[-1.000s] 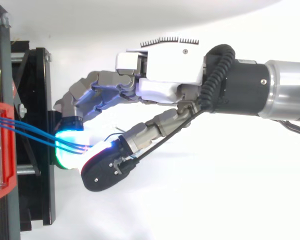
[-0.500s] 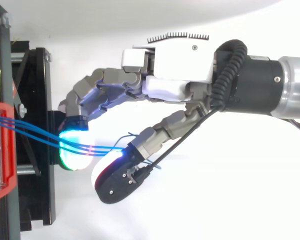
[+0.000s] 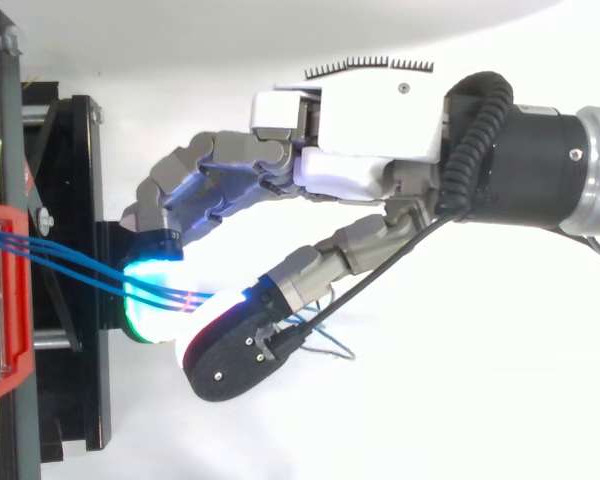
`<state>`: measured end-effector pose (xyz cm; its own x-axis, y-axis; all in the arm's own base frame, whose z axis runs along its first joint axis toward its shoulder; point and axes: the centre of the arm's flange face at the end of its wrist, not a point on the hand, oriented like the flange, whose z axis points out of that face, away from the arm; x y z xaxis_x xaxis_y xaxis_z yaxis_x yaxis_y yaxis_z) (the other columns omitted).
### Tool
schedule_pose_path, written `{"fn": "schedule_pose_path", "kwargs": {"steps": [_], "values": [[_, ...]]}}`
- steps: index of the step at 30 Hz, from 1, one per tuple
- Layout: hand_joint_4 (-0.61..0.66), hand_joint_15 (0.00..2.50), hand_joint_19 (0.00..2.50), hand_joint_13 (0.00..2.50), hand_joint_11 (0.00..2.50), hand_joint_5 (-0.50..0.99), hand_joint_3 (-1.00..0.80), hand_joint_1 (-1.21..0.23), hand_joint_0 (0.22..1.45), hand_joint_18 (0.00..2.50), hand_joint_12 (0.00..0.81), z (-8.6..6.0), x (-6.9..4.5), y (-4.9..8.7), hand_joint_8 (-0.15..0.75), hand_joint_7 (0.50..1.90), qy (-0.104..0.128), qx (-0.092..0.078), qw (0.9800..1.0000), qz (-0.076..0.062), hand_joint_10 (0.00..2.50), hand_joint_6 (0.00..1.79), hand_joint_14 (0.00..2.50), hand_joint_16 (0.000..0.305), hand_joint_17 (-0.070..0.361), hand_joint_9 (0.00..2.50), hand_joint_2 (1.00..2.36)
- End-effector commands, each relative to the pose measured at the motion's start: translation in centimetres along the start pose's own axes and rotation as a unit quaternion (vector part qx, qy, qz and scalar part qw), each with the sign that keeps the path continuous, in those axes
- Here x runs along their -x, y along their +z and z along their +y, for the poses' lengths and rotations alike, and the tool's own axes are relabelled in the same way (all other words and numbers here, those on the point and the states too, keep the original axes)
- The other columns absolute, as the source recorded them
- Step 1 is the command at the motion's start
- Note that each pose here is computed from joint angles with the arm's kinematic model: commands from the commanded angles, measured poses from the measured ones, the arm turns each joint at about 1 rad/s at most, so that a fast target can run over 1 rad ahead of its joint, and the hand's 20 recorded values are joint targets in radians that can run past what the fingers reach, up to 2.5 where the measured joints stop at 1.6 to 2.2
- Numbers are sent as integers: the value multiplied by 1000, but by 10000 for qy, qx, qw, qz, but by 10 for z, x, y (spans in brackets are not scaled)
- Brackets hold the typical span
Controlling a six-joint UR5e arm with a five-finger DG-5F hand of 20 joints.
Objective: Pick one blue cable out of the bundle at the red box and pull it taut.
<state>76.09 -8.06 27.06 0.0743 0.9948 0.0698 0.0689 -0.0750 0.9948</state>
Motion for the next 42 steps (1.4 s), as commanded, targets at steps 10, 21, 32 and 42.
{"fn": "schedule_pose_path", "kwargs": {"steps": [10,21,32,42], "values": [[67,90,0,362,366,-172,-500,-965,767,224,339,5,-2,-1,306,1059,-22,37,10000,10,12,914,3,54,122,602,1000],[144,144,92,397,389,-150,-500,-752,529,220,352,6,-5,-1,340,1033,-24,29,10000,17,11,899,5,56,126,682,1000],[84,158,108,436,404,-144,-322,-838,665,272,337,5,-7,-1,335,1132,-26,21,10000,24,10,913,6,53,118,701,1012],[106,137,78,449,426,-156,-500,-1004,713,344,335,9,-7,0,308,1080,-20,59,10000,27,11,914,6,53,118,684,1000]]}}
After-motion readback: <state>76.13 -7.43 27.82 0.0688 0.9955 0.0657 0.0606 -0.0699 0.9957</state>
